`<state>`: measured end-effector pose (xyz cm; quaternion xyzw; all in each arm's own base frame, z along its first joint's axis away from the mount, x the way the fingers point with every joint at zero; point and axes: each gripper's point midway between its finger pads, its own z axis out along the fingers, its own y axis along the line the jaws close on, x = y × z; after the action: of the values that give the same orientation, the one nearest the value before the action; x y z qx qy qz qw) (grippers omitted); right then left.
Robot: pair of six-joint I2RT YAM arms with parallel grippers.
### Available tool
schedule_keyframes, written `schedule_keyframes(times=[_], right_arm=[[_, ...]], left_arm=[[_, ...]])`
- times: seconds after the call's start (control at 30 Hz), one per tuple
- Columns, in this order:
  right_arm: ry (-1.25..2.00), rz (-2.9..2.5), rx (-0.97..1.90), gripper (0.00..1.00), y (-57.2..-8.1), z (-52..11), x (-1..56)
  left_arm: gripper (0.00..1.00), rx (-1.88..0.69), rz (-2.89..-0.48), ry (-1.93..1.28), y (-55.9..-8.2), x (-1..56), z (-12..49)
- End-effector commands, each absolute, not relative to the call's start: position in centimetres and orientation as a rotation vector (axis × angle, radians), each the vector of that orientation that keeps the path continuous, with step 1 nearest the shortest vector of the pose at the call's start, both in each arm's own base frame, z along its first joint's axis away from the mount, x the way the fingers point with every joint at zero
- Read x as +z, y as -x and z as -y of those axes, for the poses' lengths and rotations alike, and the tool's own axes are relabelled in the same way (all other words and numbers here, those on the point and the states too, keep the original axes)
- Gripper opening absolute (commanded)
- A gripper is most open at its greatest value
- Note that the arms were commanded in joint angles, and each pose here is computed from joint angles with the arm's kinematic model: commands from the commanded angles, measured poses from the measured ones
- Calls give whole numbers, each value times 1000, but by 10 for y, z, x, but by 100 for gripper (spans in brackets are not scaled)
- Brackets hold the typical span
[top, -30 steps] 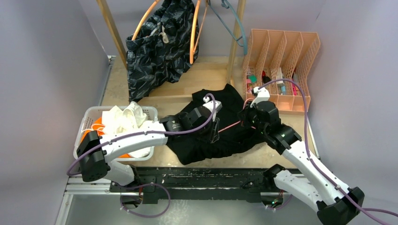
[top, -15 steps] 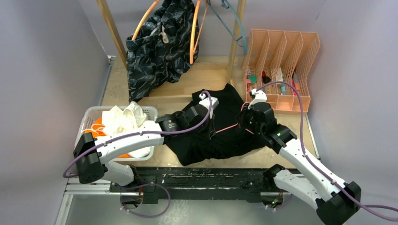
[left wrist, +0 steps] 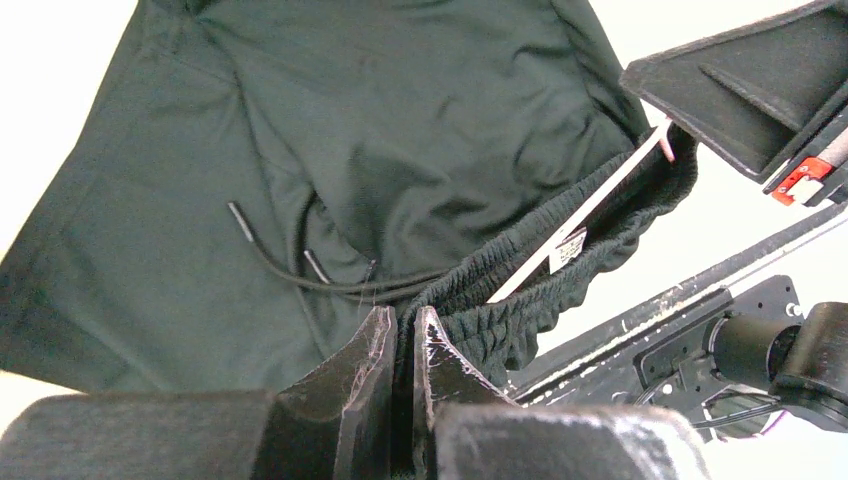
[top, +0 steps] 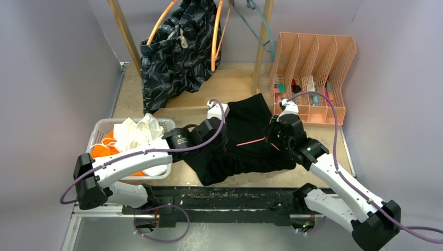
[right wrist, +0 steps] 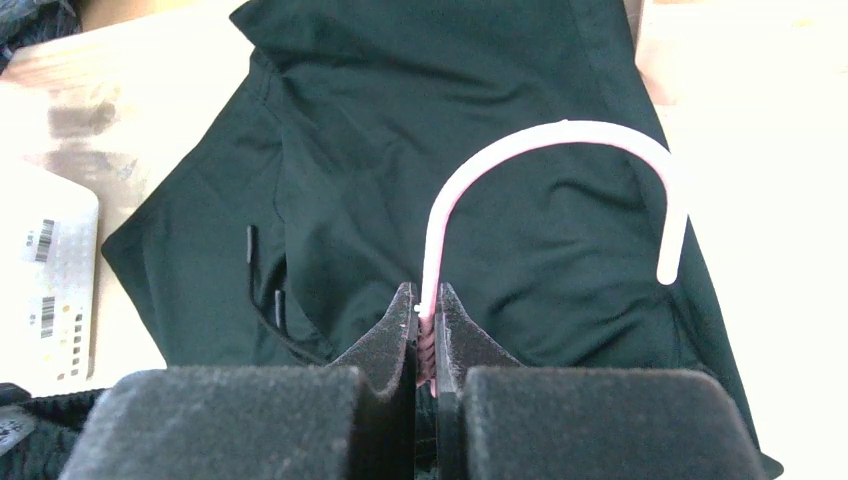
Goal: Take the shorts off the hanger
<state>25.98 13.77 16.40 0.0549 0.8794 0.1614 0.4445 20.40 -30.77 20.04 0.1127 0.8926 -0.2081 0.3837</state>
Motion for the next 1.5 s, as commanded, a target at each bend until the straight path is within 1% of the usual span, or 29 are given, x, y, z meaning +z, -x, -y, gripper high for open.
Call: schedule_keyframes(times=[0.0,0.1,0.2,0.37,0.57,0.77,0.83,0.9,0.93,1.0,1.03,1.17,1.37,1.47], right_arm=[[-212,-2125,314,0,-264,-118,182],[-266,-2101,267,0,-263,-107,188],[-421,-2086,211,0,-261,-91,187],[-507,-2116,177,0,-261,-87,176],[-482,-2094,227,0,-269,-96,180],[-454,-2085,345,0,-265,-111,186],[-426,-2039,313,0,-268,-104,196],[-438,-2035,288,0,-266,-99,197],[-444,-2036,280,0,-265,-97,197],[-428,-2052,283,0,-264,-99,193],[-403,-2063,299,0,-264,-103,191],[-339,-2089,331,0,-268,-115,185],[-189,-2105,447,0,-275,-144,185],[-88,-2080,538,0,-274,-161,193]], left_arm=[[0,-412,-2248,-246,-209,209,275],[0,-319,-2292,-233,-204,193,255],[0,-301,-2321,-220,-196,186,243],[0,-277,-2283,-149,-192,206,215],[0,-422,-2271,-193,-183,214,230],[0,-373,-2334,-230,-187,190,246],[9,-292,-2310,-139,-198,194,238],[30,-290,-2242,-67,-206,210,229],[37,-322,-2200,-35,-210,221,229],[49,-397,-2126,-9,-213,243,230],[52,-421,-2100,-4,-214,251,230],[59,-466,-2063,-26,-214,269,234],[62,-672,-2091,-243,-198,268,283],[65,-662,-2128,-347,-195,256,294]])
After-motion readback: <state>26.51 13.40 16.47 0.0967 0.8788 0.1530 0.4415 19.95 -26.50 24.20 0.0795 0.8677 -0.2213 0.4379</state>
